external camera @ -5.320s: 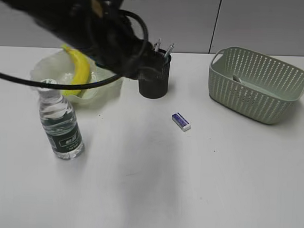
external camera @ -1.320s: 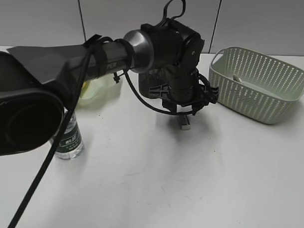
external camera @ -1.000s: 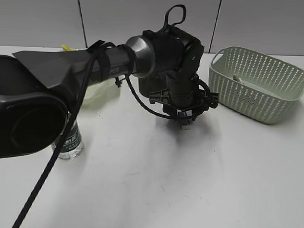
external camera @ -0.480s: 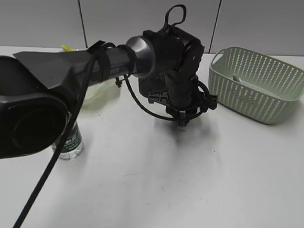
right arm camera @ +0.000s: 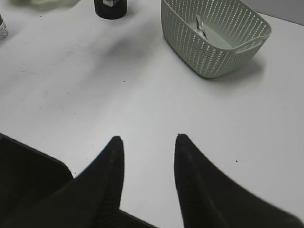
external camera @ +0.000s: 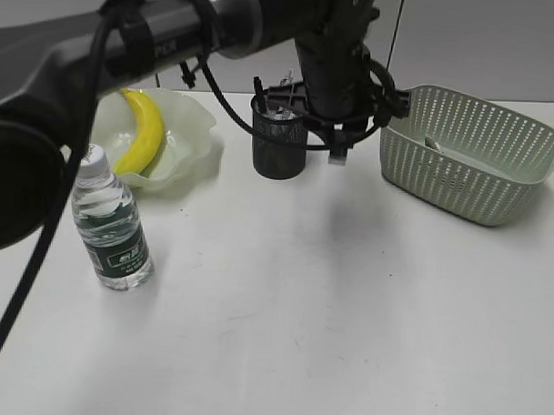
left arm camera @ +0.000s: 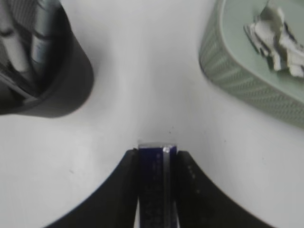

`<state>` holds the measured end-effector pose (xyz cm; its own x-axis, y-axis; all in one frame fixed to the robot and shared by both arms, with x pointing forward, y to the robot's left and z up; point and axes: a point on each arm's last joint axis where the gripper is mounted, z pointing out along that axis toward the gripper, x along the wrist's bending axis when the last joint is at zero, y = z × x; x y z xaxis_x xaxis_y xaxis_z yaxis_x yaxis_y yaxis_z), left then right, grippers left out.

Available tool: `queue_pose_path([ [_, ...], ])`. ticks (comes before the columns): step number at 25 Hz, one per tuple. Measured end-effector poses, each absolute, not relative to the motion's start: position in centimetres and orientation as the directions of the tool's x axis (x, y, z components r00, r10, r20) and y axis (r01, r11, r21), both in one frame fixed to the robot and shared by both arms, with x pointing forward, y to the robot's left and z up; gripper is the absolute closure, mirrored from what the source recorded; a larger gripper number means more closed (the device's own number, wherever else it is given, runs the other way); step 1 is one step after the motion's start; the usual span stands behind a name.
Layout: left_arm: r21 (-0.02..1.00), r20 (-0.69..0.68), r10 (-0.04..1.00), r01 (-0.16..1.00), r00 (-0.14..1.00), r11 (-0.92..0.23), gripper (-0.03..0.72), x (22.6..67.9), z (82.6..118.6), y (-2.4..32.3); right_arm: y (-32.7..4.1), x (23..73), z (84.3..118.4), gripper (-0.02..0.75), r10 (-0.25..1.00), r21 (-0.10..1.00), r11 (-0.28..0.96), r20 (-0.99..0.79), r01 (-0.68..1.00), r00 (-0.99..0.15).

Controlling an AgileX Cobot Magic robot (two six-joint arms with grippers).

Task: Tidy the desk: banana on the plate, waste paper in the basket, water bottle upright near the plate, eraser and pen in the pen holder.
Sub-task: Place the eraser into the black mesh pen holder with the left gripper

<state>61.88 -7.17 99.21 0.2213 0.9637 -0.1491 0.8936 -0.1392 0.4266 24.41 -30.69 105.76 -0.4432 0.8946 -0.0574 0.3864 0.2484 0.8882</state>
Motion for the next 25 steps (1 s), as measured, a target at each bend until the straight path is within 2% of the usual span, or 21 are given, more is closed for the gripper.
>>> queue_pose_path([
  [5, 0.567, -0.057, 0.970, 0.807, 0.236, -0.163, 0.515, 62.4, 103.6, -5.5, -30.7, 24.4, 105.8, 0.441, 0.895, 0.888, 0.248, -0.057, 0.386, -0.443],
  [8, 0.611, -0.045, 0.975, 0.778, 0.219, -0.146, 0.515, 63.5, 104.5, -4.4, -30.7, 24.4, 105.8, 0.441, 0.895, 0.888, 0.248, -0.057, 0.386, -0.443],
  [16, 0.631, -0.077, 0.987, 0.773, 0.141, -0.061, 0.515, 67.5, 103.3, -0.8, -30.7, 24.4, 105.8, 0.441, 0.895, 0.888, 0.248, -0.057, 0.386, -0.443],
  [25, 0.650, -0.164, 0.975, 0.760, 0.149, -0.007, 0.511, 69.4, 100.9, -0.8, -30.7, 24.4, 105.8, 0.441, 0.895, 0.888, 0.248, -0.057, 0.386, -0.443],
])
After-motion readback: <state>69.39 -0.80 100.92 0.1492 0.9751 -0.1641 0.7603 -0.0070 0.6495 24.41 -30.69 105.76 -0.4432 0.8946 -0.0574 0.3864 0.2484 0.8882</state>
